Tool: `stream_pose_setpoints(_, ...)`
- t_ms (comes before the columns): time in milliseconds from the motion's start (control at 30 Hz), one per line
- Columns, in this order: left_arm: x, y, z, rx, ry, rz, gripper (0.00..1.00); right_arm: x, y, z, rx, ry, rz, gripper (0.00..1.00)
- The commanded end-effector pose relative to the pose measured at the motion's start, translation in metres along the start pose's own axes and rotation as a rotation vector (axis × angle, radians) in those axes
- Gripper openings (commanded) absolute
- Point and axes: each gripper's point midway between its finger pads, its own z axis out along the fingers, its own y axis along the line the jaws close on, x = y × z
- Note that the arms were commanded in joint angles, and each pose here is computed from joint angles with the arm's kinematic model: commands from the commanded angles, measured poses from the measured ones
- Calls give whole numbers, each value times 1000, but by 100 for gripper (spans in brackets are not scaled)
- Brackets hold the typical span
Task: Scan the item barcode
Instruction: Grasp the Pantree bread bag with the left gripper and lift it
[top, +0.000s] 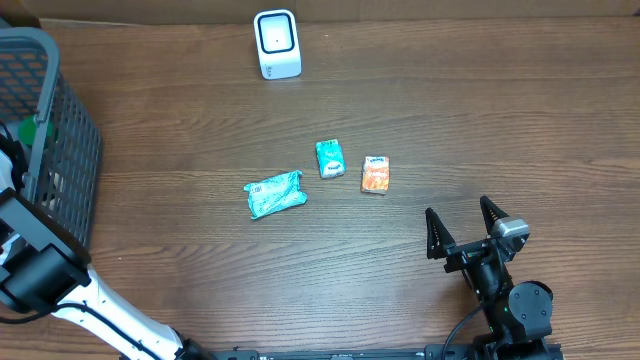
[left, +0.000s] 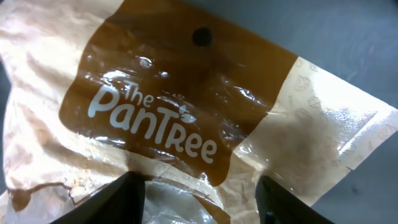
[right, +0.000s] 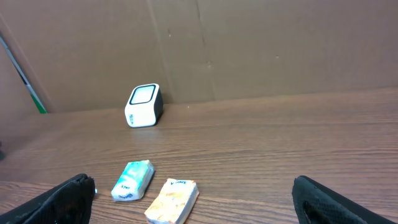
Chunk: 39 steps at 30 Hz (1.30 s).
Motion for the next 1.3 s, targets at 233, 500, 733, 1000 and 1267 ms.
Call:
stream_pose_setpoints(233,-27,-5,-52,101,-124,-15,66,2,-1,0,3,-4,4,100)
stream_pose_setpoints(500,-1,16,-45,83,-23,-207,70,2,-1,0,3,-4,4,100)
stream_pose_setpoints(733,15,36,-39,196,23,-433,69,2,-1,0,3,-4,4,100)
stream_pose_setpoints(1000,20,65,-53,134,-12,-466,71,2,-1,0,3,-4,4,100)
stream_pose_setpoints(1267,47,65,-16,79,69,-265,79,2,-1,0,3,-4,4,100)
